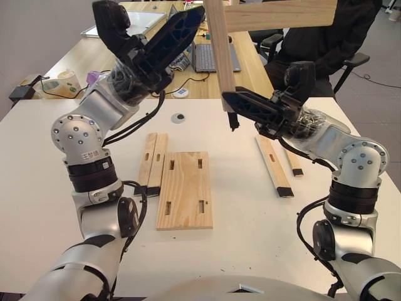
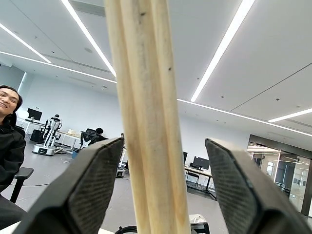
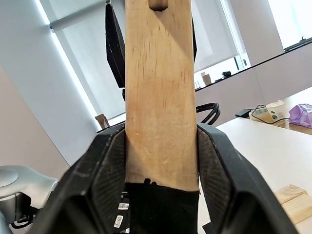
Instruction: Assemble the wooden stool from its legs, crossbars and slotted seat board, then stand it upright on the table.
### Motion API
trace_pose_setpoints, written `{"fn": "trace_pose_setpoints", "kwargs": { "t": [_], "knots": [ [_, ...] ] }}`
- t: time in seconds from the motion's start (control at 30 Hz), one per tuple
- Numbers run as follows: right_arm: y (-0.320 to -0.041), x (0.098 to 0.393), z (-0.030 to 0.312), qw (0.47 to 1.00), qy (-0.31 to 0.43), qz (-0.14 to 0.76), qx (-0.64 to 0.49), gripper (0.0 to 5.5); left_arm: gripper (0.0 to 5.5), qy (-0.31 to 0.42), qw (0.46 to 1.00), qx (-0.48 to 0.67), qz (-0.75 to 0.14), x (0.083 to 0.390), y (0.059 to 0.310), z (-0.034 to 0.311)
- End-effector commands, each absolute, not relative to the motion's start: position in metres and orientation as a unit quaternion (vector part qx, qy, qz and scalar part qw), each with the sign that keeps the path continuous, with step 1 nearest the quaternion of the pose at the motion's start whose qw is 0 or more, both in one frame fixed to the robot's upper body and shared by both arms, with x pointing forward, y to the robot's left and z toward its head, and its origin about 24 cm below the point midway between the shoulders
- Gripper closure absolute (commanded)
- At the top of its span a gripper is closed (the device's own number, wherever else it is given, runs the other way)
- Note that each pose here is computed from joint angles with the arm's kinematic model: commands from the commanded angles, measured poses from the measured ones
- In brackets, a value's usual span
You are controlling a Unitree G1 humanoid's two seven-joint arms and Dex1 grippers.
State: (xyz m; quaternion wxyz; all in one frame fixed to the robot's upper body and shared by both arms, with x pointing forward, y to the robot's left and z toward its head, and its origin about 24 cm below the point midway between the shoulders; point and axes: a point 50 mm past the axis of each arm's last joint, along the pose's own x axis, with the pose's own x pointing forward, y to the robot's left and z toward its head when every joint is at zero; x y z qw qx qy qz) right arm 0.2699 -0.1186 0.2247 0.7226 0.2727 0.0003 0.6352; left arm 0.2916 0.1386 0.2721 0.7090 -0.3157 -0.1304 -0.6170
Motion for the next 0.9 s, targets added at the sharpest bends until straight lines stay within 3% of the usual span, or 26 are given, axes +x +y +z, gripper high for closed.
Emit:
{"fn": "trace_pose_setpoints", "kwargs": {
  "t": [0.03, 0.27, 0.47, 0.63, 0.77, 0.9],
  "knots": [
    [-0.118, 0.264, 0.221, 0.728, 0.018, 0.649, 0.220, 3.48, 2.38, -0.112, 0.729, -0.279, -0.615, 0.292, 0.138, 0.269],
    [-0.123, 0.264, 0.210, 0.732, 0.040, 0.660, 0.163, 3.48, 2.38, -0.074, 0.742, -0.222, -0.628, 0.290, 0.138, 0.257],
    [-0.129, 0.268, 0.207, 0.734, 0.035, 0.655, 0.176, 3.48, 3.33, -0.080, 0.738, -0.228, -0.629, 0.292, 0.145, 0.260],
    [-0.128, 0.270, 0.202, 0.742, 0.039, 0.646, 0.175, 3.48, 3.37, -0.100, 0.741, -0.245, -0.617, 0.298, 0.149, 0.265],
    [-0.127, 0.273, 0.193, 0.760, 0.056, 0.628, 0.156, 2.43, 3.38, -0.141, 0.774, -0.229, -0.573, 0.305, 0.163, 0.264],
    [-0.130, 0.270, 0.171, 0.774, 0.093, 0.618, 0.101, 1.35, 3.47, -0.103, 0.797, -0.146, -0.577, 0.293, 0.176, 0.238]
  ]
}}
